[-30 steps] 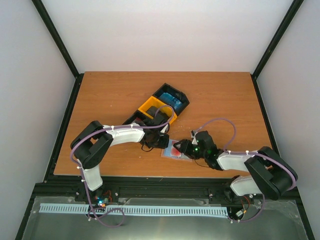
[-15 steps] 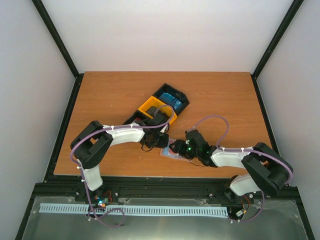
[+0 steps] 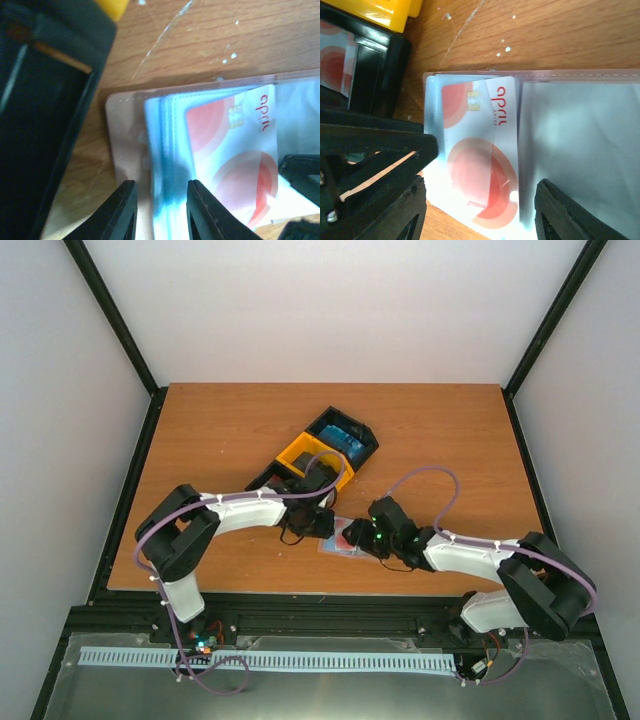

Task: Put the credit cards into the card holder
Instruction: Insert the credit card into the card holder.

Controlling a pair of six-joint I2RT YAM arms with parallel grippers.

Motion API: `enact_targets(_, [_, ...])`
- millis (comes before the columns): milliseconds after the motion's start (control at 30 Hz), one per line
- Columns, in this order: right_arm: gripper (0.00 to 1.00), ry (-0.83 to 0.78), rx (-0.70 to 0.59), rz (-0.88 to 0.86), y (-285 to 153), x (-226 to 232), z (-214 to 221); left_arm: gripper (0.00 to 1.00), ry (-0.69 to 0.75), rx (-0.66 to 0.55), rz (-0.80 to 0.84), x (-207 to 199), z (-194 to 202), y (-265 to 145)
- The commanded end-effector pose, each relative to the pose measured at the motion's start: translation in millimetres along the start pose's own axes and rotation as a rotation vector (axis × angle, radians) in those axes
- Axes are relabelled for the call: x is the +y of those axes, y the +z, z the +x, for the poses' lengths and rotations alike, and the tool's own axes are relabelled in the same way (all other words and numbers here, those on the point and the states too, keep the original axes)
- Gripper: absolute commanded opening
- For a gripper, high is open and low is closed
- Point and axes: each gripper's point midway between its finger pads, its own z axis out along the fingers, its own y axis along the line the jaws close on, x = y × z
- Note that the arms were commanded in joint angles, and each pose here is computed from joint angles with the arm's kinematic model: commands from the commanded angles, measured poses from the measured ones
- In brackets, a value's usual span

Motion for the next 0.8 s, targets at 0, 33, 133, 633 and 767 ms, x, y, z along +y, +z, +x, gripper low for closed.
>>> enact_targets(0, [0.57,-0.011,0.012,0.100,-4,-10,1,0.29,-0.007,0.018,-0.033,4,10,-13])
enact_targets(33, [0.56,-0.012,0.025,0.103,-2,-11,3,0.27,-0.011,0.019,-0.038,4,11,-14])
enact_targets(133, [0.50,-0.016,0.052,0.105,4,-11,9,0.18,-0.025,0.034,-0.058,10,16,-14])
enact_targets(633, [0.29,-0.051,0.111,0.094,19,5,17,0.01,-0.020,0.083,-0.073,21,30,3])
enact_targets(767, [0.34,-0.067,0.123,0.090,22,9,19,0.01,-0.009,0.080,-0.053,16,29,3])
